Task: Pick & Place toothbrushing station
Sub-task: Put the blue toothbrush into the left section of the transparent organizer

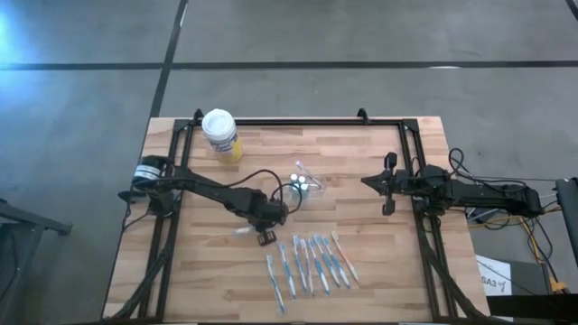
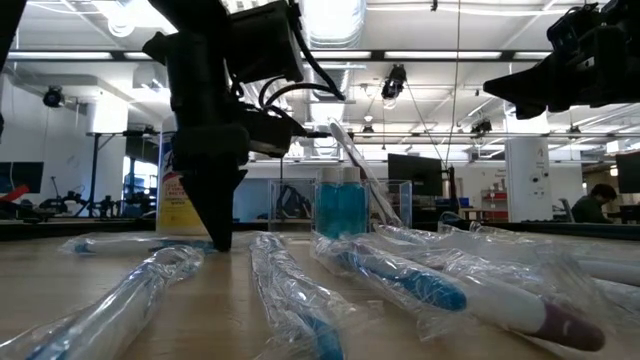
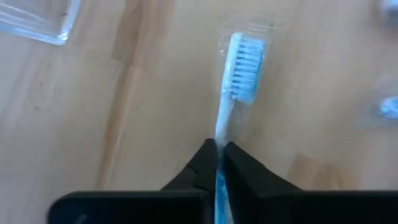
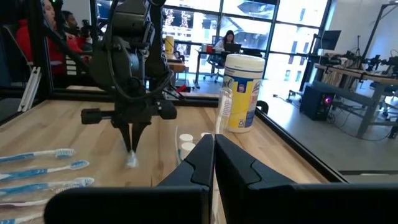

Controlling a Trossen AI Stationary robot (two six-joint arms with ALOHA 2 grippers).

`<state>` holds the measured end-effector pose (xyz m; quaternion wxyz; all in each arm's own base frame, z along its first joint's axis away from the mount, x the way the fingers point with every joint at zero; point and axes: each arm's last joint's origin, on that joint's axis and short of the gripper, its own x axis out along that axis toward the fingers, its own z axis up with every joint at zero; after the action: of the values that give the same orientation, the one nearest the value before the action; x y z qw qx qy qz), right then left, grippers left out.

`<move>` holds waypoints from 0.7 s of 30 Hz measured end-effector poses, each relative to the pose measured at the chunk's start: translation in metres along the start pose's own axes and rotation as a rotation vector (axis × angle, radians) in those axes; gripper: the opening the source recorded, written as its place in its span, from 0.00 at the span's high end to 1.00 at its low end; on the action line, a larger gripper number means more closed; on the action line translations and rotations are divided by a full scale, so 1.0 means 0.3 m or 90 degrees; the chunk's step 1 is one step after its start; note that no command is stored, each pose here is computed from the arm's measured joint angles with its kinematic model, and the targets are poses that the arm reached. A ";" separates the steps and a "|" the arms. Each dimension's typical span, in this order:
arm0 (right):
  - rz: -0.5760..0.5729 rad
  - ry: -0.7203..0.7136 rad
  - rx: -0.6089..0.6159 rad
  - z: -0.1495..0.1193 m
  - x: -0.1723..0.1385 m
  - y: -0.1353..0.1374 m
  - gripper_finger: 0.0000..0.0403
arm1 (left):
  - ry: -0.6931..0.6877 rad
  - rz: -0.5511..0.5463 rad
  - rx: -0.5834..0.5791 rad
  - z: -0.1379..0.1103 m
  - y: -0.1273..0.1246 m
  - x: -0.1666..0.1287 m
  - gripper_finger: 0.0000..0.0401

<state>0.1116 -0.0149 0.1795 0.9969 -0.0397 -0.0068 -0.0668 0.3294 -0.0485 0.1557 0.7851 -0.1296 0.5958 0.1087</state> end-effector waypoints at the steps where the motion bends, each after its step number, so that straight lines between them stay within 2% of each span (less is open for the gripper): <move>1: 0.000 0.000 0.000 0.000 0.000 0.000 0.98 | -0.002 -0.006 0.002 0.001 -0.002 -0.004 0.97; 6: 0.000 0.000 0.000 0.000 0.000 0.000 0.98 | -0.022 -0.022 0.018 -0.001 -0.009 -0.048 0.93; 10: -0.001 0.000 -0.002 0.000 0.000 0.000 0.98 | -0.094 -0.039 0.067 0.000 -0.028 -0.139 0.96; 16: -0.002 -0.002 -0.002 0.001 0.000 0.000 0.98 | -0.303 -0.069 0.115 -0.015 -0.014 -0.354 0.99; 21: -0.002 -0.003 -0.002 0.002 0.000 0.000 0.98 | -0.504 -0.115 0.137 -0.068 0.055 -0.515 1.00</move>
<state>0.1114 -0.0150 0.1801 0.9968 -0.0412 -0.0094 -0.0680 0.2644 -0.0421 0.2981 0.9689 -0.0473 0.2424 0.0178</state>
